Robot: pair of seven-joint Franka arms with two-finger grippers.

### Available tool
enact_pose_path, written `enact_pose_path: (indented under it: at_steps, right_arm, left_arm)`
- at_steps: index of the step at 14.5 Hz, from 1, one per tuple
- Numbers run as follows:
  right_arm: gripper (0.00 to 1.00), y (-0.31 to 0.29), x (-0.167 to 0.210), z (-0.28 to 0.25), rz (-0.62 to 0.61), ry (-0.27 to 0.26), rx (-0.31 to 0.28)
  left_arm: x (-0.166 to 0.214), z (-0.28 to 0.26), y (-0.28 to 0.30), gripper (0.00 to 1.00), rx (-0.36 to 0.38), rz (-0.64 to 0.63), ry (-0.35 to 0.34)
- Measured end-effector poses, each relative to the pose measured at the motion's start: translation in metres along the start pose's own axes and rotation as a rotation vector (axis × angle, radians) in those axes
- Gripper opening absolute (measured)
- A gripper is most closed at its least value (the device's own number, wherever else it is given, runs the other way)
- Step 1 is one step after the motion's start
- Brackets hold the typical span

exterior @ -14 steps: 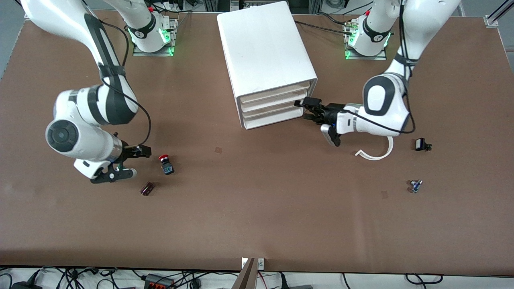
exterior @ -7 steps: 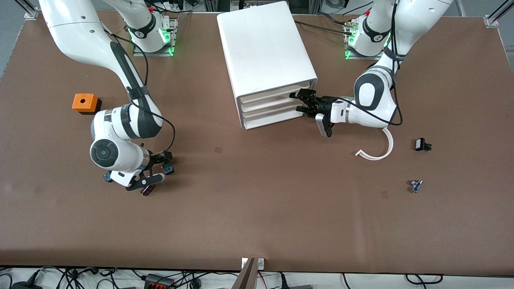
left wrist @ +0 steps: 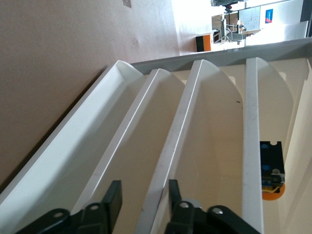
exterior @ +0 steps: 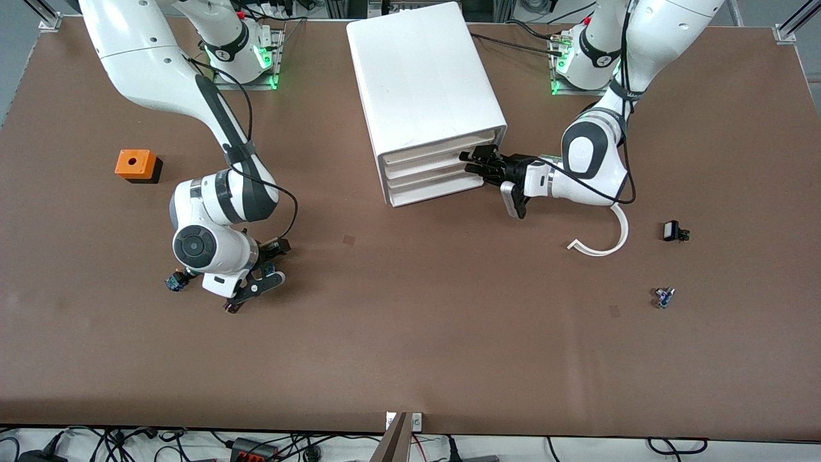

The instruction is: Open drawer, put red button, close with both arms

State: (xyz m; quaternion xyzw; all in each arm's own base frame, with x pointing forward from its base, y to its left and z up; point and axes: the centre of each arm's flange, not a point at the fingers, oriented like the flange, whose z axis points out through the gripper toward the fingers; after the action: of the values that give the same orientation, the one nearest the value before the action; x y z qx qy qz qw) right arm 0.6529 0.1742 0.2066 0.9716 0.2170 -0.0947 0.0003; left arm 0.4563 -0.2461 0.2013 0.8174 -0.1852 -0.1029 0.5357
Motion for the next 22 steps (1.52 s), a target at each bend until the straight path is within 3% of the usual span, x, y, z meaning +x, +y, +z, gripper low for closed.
enact_pose_path:
  at_steps: [3, 7, 11, 14, 16, 18, 20, 22]
  right_arm:
    - [1.0, 0.0, 0.001, 0.01, -0.001, -0.004, 0.001]
    - [1.0, 0.005, 0.002, 0.022, 0.005, -0.01, 0.003]
    - [1.0, 0.008, 0.001, 0.024, 0.011, -0.013, 0.004]
    - [0.88, 0.012, 0.0, 0.025, 0.015, -0.015, 0.005]
    - [0.64, 0.012, 0.0, 0.026, 0.015, -0.015, 0.005]
    - [0.42, 0.012, 0.0, 0.026, 0.013, -0.015, 0.005]
    - [0.41, 0.011, 0.001, 0.025, 0.008, -0.014, 0.005]
    - [0.41, 0.01, 0.006, 0.015, -0.009, 0.007, 0.0]
  left_arm:
    - [0.001, 0.002, 0.004, 0.15, -0.02, 0.034, -0.004]
    - [0.013, -0.016, 0.0, 0.14, -0.015, 0.063, 0.037]
    - [0.053, -0.06, -0.026, 0.14, -0.007, 0.072, 0.137]
    - [0.078, -0.079, -0.047, 0.18, -0.024, 0.075, 0.184]
    - [0.082, -0.087, -0.055, 0.31, -0.02, 0.071, 0.202]
    - [0.083, -0.099, -0.058, 0.5, -0.015, 0.069, 0.218]
    - [0.087, -0.112, -0.047, 0.69, -0.016, 0.054, 0.195]
    - [0.088, -0.135, -0.023, 0.89, 0.036, -0.037, 0.13]
